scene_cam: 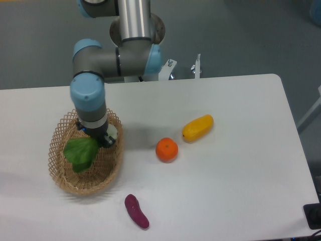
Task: Pick up the green vegetable from the basket
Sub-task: 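Lift the bok choy out of the basket and carry it toward the yellow fruit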
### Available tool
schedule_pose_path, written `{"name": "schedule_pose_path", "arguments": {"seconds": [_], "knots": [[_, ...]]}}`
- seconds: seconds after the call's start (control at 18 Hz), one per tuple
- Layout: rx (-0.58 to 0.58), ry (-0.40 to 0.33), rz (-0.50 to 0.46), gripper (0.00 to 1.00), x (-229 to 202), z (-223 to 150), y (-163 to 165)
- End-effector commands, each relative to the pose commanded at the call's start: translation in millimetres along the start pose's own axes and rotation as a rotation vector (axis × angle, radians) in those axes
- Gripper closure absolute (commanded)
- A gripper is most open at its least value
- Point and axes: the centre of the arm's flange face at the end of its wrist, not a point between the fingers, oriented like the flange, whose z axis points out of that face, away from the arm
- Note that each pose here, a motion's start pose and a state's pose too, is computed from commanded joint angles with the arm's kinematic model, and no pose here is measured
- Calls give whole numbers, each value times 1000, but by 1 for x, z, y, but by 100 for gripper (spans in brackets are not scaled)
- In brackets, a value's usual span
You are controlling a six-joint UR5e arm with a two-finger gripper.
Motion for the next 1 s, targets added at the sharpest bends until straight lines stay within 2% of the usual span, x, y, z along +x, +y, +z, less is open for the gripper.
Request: {"name": "schedule_pose_path", "arguments": {"seconds": [0.33,0.44,0.56,0.78,1.0], "knots": [[24,-44,-65,89,-53,-30,32],[30,-63,-51,89,-73,-42,48],[30,-76,-56,89,-101,-53,77],[14,-98,-9,89,-141,-68,120],[16,-150,-15,89,-177,-93,143]]}}
